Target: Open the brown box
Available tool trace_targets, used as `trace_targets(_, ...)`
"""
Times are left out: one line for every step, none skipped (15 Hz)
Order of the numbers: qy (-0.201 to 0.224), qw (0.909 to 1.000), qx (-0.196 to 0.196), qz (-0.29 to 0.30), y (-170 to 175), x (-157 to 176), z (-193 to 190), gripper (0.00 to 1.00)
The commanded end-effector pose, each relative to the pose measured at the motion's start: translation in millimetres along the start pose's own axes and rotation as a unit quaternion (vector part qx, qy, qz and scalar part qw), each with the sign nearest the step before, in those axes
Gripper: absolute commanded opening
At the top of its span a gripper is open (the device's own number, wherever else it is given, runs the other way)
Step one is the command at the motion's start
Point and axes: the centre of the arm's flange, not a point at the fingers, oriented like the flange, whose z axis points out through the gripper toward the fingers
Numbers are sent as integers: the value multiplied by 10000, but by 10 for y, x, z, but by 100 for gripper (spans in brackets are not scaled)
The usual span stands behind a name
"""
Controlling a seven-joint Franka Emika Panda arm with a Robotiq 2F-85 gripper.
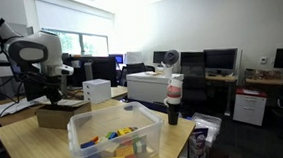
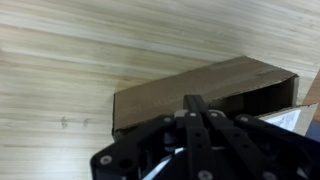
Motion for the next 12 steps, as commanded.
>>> trace_targets(-44,9998,107,-177,60,136,111,0)
trace_targets(-55,9997,112,-201,61,164,131,0)
trace_targets(-62,9996,126,-227,59,186,146,0)
trace_targets(-69,9996,144,-252,56,209,167,0)
trace_targets(-65,9994,165,-284,53,231,191,0)
trace_targets(-32,9993,179,-325,45,252,203,0)
trace_targets(-9,9991,200,-362,42,268,216,0)
trace_targets(16,9990,228,-392,36,287,231,0)
trace_targets(38,9988,246,-418,30,305,245,0)
trace_targets(59,9986,278,-443,22,319,261,0)
trace_targets(80,9984,299,-466,13,332,274,0)
trace_targets(112,9982,317,-500,-4,348,286,0)
